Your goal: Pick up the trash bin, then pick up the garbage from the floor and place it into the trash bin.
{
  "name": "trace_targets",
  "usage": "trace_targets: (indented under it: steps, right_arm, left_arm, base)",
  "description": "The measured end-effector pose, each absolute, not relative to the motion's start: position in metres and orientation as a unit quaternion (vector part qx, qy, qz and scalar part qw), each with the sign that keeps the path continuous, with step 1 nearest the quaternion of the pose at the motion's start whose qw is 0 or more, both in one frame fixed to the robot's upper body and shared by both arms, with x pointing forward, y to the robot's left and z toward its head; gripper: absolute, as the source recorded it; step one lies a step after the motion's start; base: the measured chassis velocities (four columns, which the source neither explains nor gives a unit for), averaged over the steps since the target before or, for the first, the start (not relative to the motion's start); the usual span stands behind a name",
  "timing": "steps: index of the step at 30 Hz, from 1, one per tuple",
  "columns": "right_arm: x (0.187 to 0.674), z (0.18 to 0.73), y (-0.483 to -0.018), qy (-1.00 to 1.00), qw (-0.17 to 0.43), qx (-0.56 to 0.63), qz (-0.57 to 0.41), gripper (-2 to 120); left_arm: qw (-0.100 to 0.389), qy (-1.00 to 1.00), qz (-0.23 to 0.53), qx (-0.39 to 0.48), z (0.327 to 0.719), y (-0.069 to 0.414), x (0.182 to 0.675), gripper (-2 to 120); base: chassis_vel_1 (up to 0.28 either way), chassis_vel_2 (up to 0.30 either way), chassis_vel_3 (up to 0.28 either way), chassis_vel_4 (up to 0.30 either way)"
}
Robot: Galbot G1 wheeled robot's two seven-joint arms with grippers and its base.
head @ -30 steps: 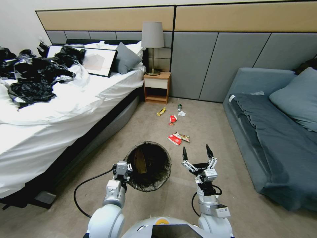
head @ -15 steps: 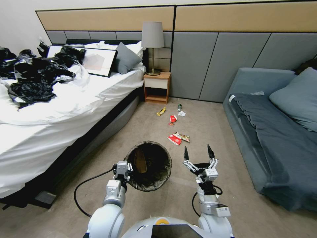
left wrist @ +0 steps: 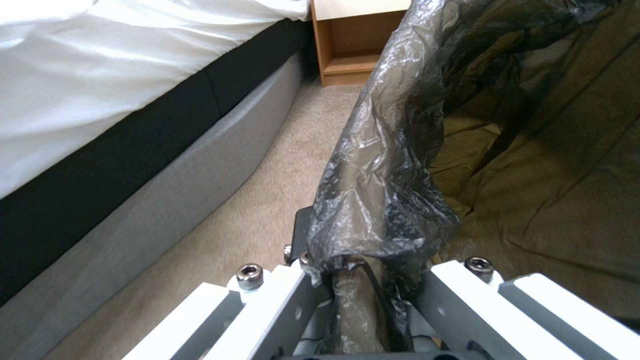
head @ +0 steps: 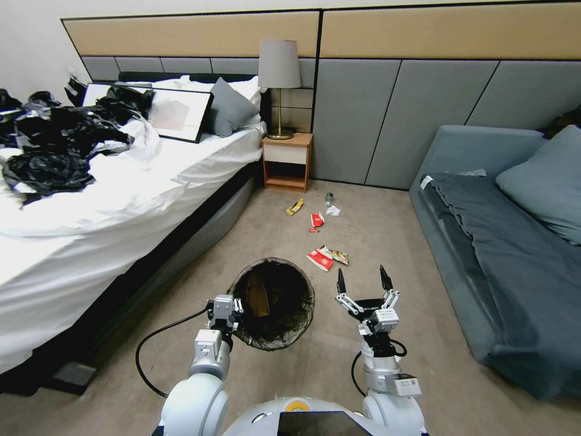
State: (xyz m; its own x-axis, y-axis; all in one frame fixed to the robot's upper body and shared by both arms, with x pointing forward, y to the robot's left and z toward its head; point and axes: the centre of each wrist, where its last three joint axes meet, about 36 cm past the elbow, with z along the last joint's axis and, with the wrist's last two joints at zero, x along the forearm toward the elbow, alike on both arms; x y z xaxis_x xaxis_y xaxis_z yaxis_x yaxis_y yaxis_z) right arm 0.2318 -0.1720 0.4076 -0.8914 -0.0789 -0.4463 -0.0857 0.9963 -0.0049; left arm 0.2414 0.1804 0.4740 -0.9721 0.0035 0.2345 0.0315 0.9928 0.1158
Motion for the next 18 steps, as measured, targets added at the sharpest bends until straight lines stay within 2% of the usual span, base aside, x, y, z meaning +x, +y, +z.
trace_targets:
  steps: [18]
  right_arm:
    - [0.2309, 0.4071, -0.1720, 0.972, 0.229, -0.045, 0.006, 100]
  left_arm:
    - [0.119, -0.991, -0.059, -0.008, 0.4744, 0.1804, 0.2400, 2]
  base:
    - [-0.139, 0.146, 0.150, -0.149]
